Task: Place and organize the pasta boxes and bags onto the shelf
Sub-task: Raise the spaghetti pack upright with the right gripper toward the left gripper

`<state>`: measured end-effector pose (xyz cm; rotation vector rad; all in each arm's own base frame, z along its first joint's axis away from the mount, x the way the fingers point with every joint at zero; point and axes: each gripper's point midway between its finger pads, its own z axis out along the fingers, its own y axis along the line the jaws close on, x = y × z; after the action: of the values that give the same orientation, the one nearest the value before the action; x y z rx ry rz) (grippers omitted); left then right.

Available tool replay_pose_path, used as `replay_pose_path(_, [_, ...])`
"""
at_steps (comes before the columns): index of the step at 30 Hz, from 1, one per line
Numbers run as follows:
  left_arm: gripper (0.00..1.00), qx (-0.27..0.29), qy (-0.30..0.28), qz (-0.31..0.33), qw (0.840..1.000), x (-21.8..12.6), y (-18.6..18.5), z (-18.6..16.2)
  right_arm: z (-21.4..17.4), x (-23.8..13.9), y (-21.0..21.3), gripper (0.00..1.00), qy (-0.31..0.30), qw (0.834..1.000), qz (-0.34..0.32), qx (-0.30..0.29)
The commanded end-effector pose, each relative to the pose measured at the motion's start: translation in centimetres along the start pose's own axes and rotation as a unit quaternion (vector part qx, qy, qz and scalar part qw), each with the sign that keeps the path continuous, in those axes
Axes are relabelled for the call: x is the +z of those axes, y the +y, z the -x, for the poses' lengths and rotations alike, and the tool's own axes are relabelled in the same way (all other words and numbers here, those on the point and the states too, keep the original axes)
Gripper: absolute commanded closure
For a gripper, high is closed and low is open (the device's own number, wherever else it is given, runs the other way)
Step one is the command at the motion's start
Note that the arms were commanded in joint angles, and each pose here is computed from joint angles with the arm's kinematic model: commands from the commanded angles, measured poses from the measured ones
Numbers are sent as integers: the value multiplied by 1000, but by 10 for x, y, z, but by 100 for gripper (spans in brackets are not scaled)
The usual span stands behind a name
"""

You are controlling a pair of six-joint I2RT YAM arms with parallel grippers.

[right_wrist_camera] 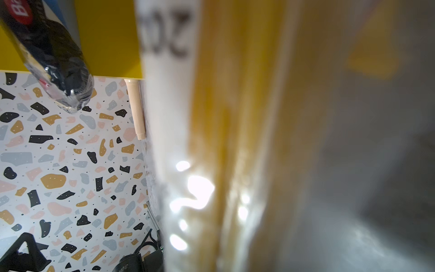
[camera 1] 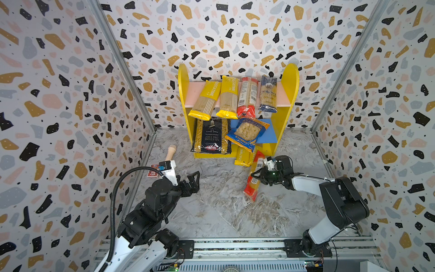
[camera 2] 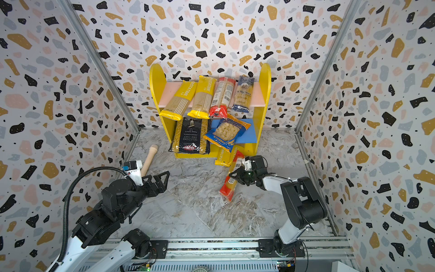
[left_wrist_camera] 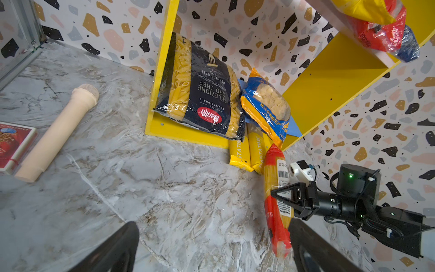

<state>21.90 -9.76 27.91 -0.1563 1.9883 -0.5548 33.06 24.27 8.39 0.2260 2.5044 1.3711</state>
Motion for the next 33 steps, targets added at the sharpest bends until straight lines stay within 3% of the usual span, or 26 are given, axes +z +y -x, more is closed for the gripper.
replay_pose_path(1, [0, -2, 1, -13, 1000, 3, -7, 2, 23, -2, 92, 100, -21, 989, 118, -91])
replay_pose_path(8, [0, -9, 57, -54, 997, 29, -18, -32, -13, 16, 123, 100, 17, 985, 135, -105])
replay_pose_path(13, [1, -31, 98, -118, 988, 38, -35, -60, -44, 23, 139, 100, 41, 982, 151, -101])
replay_pose_path(18, [0, -42, 127, -161, 978, 32, -39, -85, -71, 18, 175, 100, 47, 975, 160, -147])
replay_pose_path(26, [1, -76, 121, -233, 962, 19, -46, -102, -80, 21, 220, 100, 48, 964, 198, -173])
replay_pose_path(33, [0, -67, 114, -288, 949, 10, -59, -103, -99, 30, 255, 100, 69, 953, 227, -190])
